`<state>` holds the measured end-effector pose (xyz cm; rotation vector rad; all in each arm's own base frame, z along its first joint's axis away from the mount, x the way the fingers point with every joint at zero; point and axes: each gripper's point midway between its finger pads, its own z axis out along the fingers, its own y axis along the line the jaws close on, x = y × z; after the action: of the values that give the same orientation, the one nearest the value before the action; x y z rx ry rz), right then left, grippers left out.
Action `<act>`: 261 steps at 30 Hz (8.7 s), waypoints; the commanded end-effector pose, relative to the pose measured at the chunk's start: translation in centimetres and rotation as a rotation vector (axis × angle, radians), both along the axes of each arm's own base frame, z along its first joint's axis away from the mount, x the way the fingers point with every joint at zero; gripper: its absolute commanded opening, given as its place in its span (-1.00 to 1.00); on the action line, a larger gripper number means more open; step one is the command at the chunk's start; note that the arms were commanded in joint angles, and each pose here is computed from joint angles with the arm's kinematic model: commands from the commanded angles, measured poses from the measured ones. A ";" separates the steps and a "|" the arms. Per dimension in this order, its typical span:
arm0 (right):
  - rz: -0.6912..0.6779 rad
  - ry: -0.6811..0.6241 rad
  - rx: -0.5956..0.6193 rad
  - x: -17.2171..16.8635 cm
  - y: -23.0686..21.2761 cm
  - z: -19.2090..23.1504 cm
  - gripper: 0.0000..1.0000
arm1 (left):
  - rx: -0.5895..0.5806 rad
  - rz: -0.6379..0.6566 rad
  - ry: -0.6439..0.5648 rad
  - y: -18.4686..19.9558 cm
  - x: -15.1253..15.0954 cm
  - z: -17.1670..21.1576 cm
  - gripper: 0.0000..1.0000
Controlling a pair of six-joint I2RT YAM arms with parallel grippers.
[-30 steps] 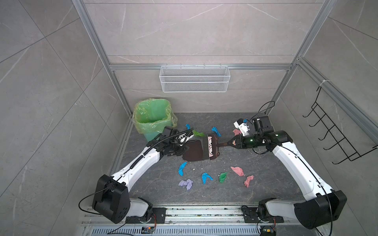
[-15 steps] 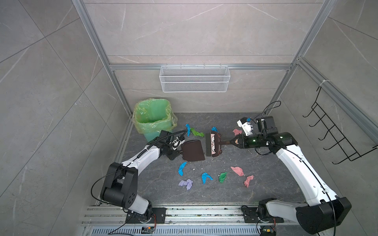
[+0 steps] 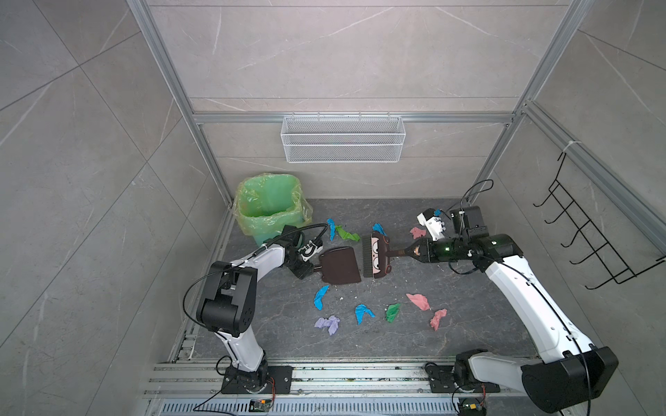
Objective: Sweep away the paper scraps from the table
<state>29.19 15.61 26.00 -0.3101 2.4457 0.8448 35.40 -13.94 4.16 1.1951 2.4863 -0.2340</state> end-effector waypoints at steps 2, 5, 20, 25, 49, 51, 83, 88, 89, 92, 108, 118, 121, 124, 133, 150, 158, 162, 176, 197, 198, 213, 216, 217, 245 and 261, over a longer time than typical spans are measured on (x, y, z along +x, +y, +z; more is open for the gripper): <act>0.015 -0.052 0.040 0.0 0.4 1.4 -1.00 | -0.023 -0.024 0.020 -0.2 0.3 0.3 0.10; 0.020 -0.048 0.053 0.0 0.6 1.4 -1.00 | -0.022 -0.022 0.046 0.0 0.2 -0.3 0.10; 0.020 -0.047 0.053 0.1 0.6 1.0 -1.00 | -0.048 -0.015 0.006 -0.2 0.3 1.0 0.09; 0.019 -0.045 0.060 0.2 0.7 0.8 -1.00 | -0.074 -0.062 -0.074 -0.7 0.8 2.5 0.10; 0.032 -0.054 0.077 -0.5 0.6 0.2 -1.00 | -0.010 -0.115 0.011 -0.5 1.9 -0.7 0.23; 0.030 -0.055 0.077 -0.5 0.6 0.3 -1.00 | -0.010 -0.114 0.022 -0.4 1.3 -1.0 0.21; -0.018 -0.053 0.044 0.3 -0.4 0.2 -1.00 | -0.094 -0.039 0.025 -2.6 -4.4 -2.4 0.02; -0.021 -0.052 0.045 0.4 -0.4 0.3 -1.00 | -0.129 -0.024 0.008 -2.9 -5.1 -2.3 -0.05; -0.020 -0.053 0.047 0.4 -0.4 0.3 -1.00 | -0.129 -0.025 0.007 -2.9 -5.1 -2.3 -0.06; -0.021 -0.052 0.047 0.6 -0.4 0.3 -1.00 | -0.131 -0.030 0.007 -3.0 -5.2 -2.2 -0.15; -0.059 -0.067 -0.008 1.0 -1.3 0.3 -1.00 | -0.085 -0.028 0.023 -3.1 -5.0 -2.7 -0.45; -0.166 -0.075 -0.192 1.7 -4.5 0.3 -1.00 | 0.020 -0.045 -0.004 -3.2 -4.5 -0.4 -0.61; -0.198 -0.080 -0.255 1.7 -5.6 0.4 -1.00 | 0.028 -0.057 -0.023 -3.6 -4.2 1.1 -0.69; -0.231 -0.083 -0.305 1.8 -6.6 0.6 -1.00 | 0.042 -0.068 -0.027 -3.7 -4.2 2.7 -0.75; -0.320 -0.033 -0.453 1.3 -9.4 0.8 -1.00 | 0.060 -0.124 -0.040 -4.5 -5.2 6.7 -1.00; -0.333 0.118 -0.714 -4.8 -10.6 1.5 -1.00 | 0.170 -0.230 0.074 -4.5 -9.1 8.6 -1.00; -0.282 0.197 -0.695 -6.3 -8.9 -0.2 -1.00 | 0.187 -0.269 0.077 -4.5 -9.2 9.3 -1.00; -0.255 0.225 -0.654 -6.9 -7.7 -1.2 -1.00 | 0.180 -0.278 0.079 -4.7 -9.2 9.3 -1.00; -0.198 0.159 -0.477 -2.3 -2.6 -4.3 -1.00 | 0.206 -0.317 0.096 -5.7 -9.1 9.4 -1.00; -0.237 -0.139 -0.544 0.8 -4.4 2.3 -1.00 | 0.262 -0.367 0.167 -6.7 -9.5 7.7 -1.00; -0.262 -0.140 -0.579 0.9 -5.1 2.4 -1.00 | 0.262 -0.367 0.166 -6.7 -9.5 7.7 -1.00; -0.246 0.006 -0.743 1.3 -6.2 -1.7 -1.00 | 0.307 -0.361 0.186 -6.7 -9.3 6.6 -1.00; -0.226 0.038 -0.730 1.1 -5.7 -2.4 -1.00 | 0.313 -0.357 0.187 -6.7 -9.3 6.4 -1.00; -0.223 0.044 -0.724 1.1 -5.6 -2.6 -1.00 | 0.313 -0.357 0.187 -6.8 -9.3 6.4 -1.00; -0.014 0.132 -0.530 -0.3 2.0 -5.5 -1.00 | 0.292 -0.329 0.183 -7.4 -9.1 3.5 -1.00; 0.124 0.111 -0.379 -1.3 5.5 -4.2 -1.00 | 0.264 -0.315 0.158 -8.0 -8.7 1.9 -1.00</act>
<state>28.31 19.78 21.25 -0.5099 2.7332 0.3575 26.62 -21.42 7.03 1.7663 2.4878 -0.0667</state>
